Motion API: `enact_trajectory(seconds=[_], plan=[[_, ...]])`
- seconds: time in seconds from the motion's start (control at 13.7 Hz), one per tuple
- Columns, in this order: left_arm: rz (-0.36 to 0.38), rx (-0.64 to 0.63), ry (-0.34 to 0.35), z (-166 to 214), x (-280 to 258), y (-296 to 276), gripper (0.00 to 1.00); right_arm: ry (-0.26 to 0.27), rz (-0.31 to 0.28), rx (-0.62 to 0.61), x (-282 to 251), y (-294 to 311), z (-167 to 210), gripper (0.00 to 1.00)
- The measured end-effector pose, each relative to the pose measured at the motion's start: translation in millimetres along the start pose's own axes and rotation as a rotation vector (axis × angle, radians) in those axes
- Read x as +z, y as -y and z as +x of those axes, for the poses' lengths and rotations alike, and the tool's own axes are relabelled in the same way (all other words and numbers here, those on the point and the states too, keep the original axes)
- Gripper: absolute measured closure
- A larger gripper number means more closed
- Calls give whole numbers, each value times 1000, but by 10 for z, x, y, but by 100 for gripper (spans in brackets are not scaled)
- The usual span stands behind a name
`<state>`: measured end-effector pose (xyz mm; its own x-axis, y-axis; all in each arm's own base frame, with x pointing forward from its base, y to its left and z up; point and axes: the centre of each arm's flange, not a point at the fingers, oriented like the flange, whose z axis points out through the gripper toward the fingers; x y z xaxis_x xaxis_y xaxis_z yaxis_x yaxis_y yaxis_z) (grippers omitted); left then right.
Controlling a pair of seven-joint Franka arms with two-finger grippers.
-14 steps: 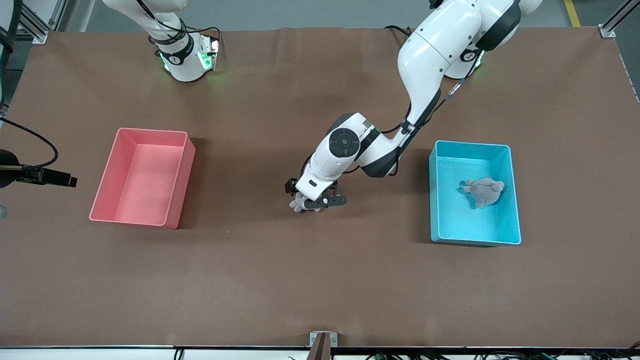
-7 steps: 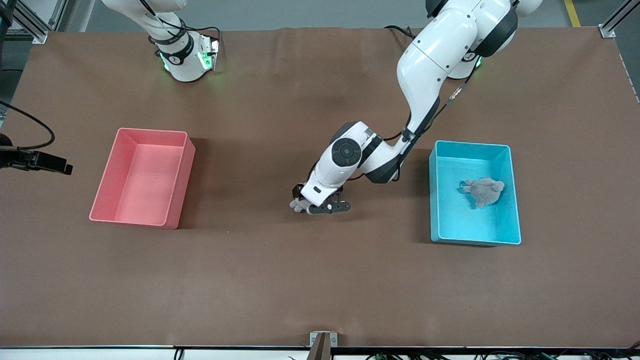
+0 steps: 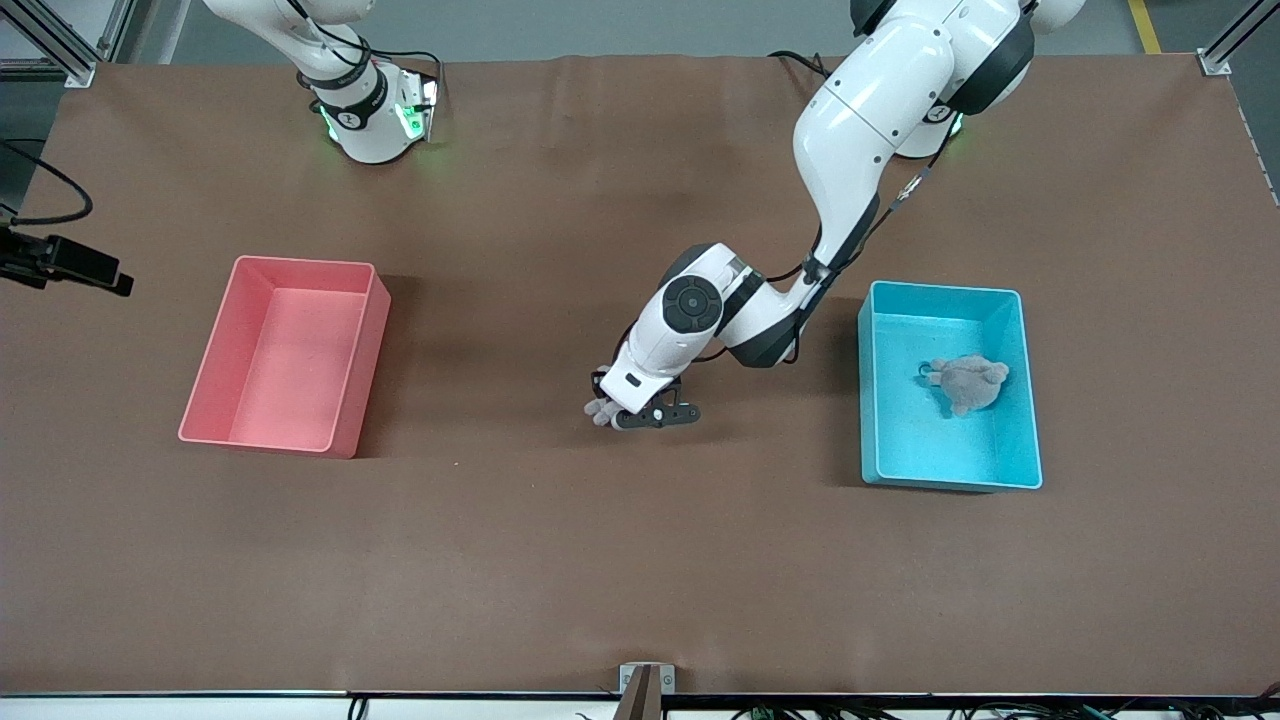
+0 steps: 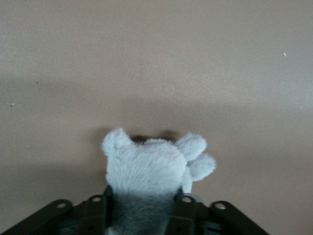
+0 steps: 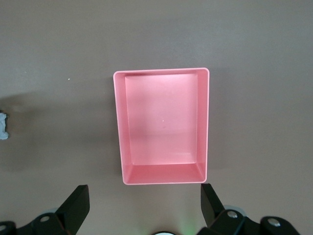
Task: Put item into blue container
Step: 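Grasp the gray plush on the table with the left gripper and lift, then carry the plush over the blue box and lower it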
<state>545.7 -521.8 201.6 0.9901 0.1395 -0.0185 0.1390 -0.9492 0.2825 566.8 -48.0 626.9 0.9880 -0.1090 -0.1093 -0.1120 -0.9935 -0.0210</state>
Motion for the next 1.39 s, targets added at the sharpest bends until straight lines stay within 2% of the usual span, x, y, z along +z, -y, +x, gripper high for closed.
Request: enact_trajectory(seconds=[0.15, 0.36, 0.73, 1.02, 1.39], plan=[[20, 0, 14, 11, -53, 3, 77, -6, 2, -4, -77, 9, -103, 0], [95, -2, 62, 56, -406, 9, 80, 2, 4, -6, -152, 13, -212, 0], [229, 30, 118, 165, -1974, 154, 81, 39, 3, -6, -117, 12, -259, 0], [306, 128, 177, 348, -2858, 928, 81, 12, 6, -13, -286, 29, -399, 0], [321, 222, 233, 617, -3170, 2191, 81, -39, 8, -47, -576, 176, -670, 0]])
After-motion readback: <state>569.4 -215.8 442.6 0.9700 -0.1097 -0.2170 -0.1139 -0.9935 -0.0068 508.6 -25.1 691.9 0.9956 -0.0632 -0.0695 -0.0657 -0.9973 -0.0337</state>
